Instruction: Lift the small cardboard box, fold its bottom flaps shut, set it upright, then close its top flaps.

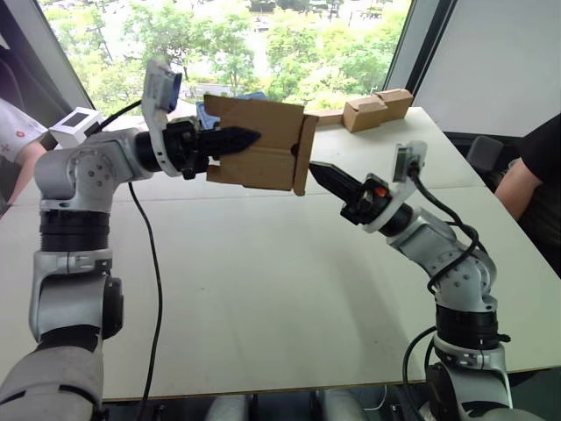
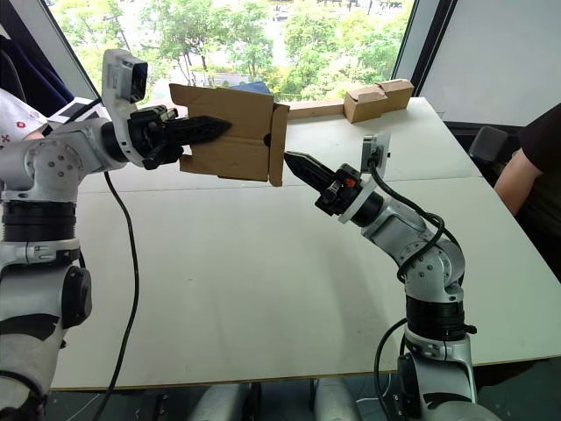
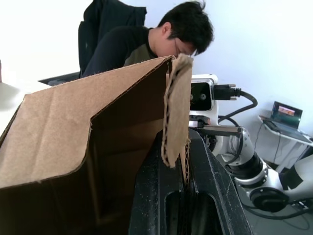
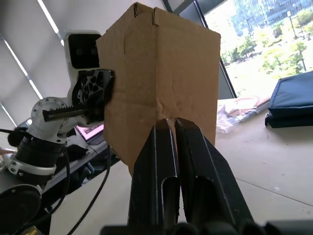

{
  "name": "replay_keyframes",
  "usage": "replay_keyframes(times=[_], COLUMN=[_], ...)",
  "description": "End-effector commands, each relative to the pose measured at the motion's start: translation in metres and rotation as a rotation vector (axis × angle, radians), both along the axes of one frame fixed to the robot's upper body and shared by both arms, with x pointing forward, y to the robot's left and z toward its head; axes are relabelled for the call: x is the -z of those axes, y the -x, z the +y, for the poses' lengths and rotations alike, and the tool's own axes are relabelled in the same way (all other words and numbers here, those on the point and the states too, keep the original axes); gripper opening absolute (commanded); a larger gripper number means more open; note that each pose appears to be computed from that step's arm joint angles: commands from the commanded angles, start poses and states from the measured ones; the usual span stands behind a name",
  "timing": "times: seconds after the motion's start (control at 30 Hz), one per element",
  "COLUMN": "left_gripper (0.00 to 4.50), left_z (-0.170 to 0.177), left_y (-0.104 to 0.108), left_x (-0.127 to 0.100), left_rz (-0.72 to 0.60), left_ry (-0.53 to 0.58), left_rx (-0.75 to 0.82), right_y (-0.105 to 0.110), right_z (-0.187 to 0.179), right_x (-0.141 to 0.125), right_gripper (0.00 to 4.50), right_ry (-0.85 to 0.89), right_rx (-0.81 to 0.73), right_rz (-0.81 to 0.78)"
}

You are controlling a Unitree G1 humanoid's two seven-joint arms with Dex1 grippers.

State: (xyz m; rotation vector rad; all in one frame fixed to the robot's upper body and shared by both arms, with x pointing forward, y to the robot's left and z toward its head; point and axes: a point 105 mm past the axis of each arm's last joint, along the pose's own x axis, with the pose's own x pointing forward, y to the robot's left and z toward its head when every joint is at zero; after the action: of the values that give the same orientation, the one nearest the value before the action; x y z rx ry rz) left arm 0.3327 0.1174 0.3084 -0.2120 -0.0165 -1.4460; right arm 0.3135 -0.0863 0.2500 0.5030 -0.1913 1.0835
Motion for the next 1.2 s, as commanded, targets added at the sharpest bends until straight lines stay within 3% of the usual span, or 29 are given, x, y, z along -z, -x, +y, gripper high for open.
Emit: replay_keyframes(times=[0.03, 0.1, 0.2, 0.33, 0.77, 0.8, 1.2], left_gripper=[0.0, 0.0, 0.0, 0.0, 0.0, 0.0, 0.0], left_z=[0.003, 0.002, 0.002, 0.003, 0.006, 0.006, 0.006], left_y=[0.003, 0.003, 0.003, 0.003, 0.005, 0.006, 0.006], left_x=[-0.016, -0.016, -0.017, -0.018, -0.019, -0.019, -0.019], left_rz=[-0.06, -0.059, -0.058, -0.059, -0.06, -0.06, -0.06], left_ry=[0.017, 0.019, 0.02, 0.023, 0.03, 0.03, 0.035], left_rx=[0.001, 0.003, 0.004, 0.004, -0.002, -0.002, -0.003], right_y=[0.009, 0.009, 0.009, 0.008, 0.006, 0.005, 0.001], right_z=[-0.003, -0.002, -0.002, 0.0, 0.009, 0.01, 0.012], right_x=[-0.018, -0.017, -0.016, -0.012, -0.008, -0.008, -0.007], right_gripper=[0.13, 0.13, 0.84, 2.26, 2.26, 1.74, 1.74], right_ry=[-0.077, -0.09, -0.108, -0.131, -0.196, -0.196, -0.22], right_rx=[-0.015, -0.017, -0.02, -0.026, -0.043, -0.043, -0.026], right_rz=[-0.045, -0.037, -0.025, -0.004, 0.032, 0.033, 0.042])
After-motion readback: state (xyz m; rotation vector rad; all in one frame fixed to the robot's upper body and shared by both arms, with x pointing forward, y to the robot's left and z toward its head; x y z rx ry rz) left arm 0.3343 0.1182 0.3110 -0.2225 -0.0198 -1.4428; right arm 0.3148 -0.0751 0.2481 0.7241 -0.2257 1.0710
